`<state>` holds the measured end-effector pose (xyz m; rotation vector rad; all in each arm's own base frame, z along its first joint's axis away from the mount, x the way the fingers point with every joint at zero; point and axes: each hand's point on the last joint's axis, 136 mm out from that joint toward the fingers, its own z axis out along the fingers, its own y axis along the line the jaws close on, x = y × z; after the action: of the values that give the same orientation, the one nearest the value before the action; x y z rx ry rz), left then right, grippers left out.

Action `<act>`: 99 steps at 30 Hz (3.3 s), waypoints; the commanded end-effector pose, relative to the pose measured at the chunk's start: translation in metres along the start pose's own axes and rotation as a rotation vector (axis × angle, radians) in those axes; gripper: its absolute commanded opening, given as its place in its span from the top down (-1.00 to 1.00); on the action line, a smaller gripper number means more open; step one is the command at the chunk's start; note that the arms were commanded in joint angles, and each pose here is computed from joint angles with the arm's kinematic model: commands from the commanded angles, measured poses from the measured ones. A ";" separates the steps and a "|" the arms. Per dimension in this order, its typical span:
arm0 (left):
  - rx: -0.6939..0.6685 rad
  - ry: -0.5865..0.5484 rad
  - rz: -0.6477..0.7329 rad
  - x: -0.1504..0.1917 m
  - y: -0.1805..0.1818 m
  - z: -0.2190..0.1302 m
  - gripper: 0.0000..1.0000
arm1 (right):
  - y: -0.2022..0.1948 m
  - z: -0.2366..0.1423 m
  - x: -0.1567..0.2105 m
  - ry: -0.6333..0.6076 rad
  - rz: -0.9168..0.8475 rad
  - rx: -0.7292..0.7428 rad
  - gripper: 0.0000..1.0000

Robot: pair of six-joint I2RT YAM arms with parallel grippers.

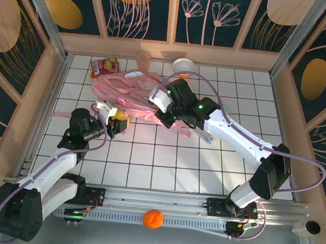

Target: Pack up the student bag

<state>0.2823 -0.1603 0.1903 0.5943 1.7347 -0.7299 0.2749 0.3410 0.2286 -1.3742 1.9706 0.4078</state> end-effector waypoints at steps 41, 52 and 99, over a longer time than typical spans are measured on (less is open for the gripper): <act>0.122 0.337 0.741 -0.011 -0.048 -0.005 -0.81 | 0.037 -0.038 0.044 -0.185 -0.416 -0.143 1.00; 0.274 0.396 0.845 0.013 -0.056 0.013 -0.78 | 0.045 -0.038 0.046 -0.196 -0.526 -0.202 1.00; 0.278 0.481 -0.180 0.039 -0.083 0.031 1.00 | 0.075 -0.021 0.046 -0.175 1.135 0.296 0.17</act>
<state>0.2348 -0.2274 0.1378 0.9149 2.1721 -0.8899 0.1782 0.3287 0.2175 -0.1201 2.3808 0.6826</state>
